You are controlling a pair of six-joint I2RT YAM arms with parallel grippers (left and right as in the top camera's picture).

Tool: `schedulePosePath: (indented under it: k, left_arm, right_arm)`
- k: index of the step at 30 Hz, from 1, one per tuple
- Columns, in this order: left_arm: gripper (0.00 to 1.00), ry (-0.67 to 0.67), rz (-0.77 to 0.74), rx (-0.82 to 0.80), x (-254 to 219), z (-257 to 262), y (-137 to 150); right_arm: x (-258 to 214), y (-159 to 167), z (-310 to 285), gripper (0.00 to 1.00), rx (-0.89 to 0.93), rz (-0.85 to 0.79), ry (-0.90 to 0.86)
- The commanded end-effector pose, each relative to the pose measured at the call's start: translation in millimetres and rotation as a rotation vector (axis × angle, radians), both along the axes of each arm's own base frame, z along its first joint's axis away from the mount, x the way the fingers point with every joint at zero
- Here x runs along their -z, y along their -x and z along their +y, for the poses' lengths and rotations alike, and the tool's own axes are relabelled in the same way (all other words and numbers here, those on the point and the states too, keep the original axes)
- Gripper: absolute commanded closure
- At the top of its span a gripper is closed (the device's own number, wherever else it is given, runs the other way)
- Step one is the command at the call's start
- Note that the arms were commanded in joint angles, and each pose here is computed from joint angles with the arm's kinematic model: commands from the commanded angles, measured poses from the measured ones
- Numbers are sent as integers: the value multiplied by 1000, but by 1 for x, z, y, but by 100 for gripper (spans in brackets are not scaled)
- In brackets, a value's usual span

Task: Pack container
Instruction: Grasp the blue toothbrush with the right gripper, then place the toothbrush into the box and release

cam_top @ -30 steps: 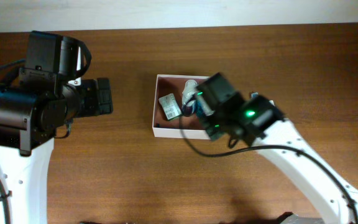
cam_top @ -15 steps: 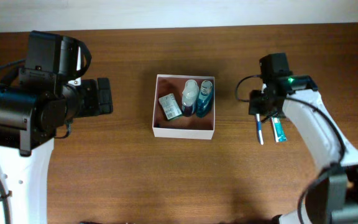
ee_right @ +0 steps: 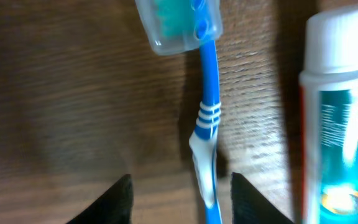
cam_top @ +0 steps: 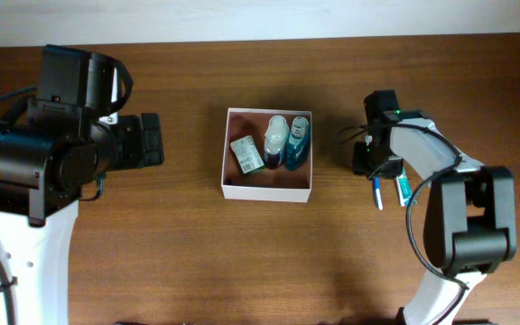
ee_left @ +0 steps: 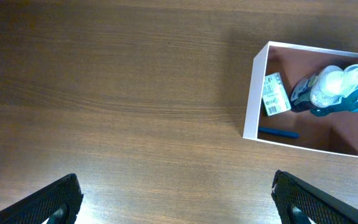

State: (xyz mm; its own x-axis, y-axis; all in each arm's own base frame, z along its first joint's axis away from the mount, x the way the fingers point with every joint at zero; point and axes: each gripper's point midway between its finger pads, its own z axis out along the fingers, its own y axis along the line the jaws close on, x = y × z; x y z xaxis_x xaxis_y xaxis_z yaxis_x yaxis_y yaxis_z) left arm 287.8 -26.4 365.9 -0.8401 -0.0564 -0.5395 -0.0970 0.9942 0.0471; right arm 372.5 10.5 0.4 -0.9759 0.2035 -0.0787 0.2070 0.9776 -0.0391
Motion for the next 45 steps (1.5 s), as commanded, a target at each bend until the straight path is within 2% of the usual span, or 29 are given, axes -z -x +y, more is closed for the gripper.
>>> schedulePosePath:
  k: [1,4,6,12,17,22,26,29,33,34,40,45]
  left_arm:
    - [0,-15,-19,-1,-5,4,1]
    - [1,-15,-19,-1,-5,4,1]
    - [1,-15,-19,-1,-5,4,1]
    - [1,-15,-19,0,-5,4,1]
    - [1,-15,-19,-1,-5,4,1]
    - [1,-15,-19,0,-5,4,1]
    - [1,-15,-19,-1,-5,4,1]
    - [1,-15,-19,-1,-5,4,1]
    - [0,-15,-19,-1,-5,4,1]
    - [1,-15,-19,0,-5,4,1]
    - [0,-15,-19,-1,-5,4,1]
    - [0,-15,-19,-1,-5,4,1]
  right_arm:
    - [15,5,-5,67,45,37,-36]
    - [16,5,-4,80,47,38,-47]
    - [16,6,-3,96,45,42,-50]
    - [3,13,4,96,31,52,-87]
    - [-57,7,23,96,-17,-87,-137]
    - [-161,14,80,96,-199,-352,-237]
    - [-238,46,138,96,-526,-589,-258]
    - [-265,77,181,96,-820,-686,-254]
    - [-257,106,228,96,-1133,-687,-220]
    - [-253,106,230,96,-1150,-679,-207]
    - [-178,62,236,96,-1249,-527,50]
    - [-129,37,247,96,-1378,-461,145]
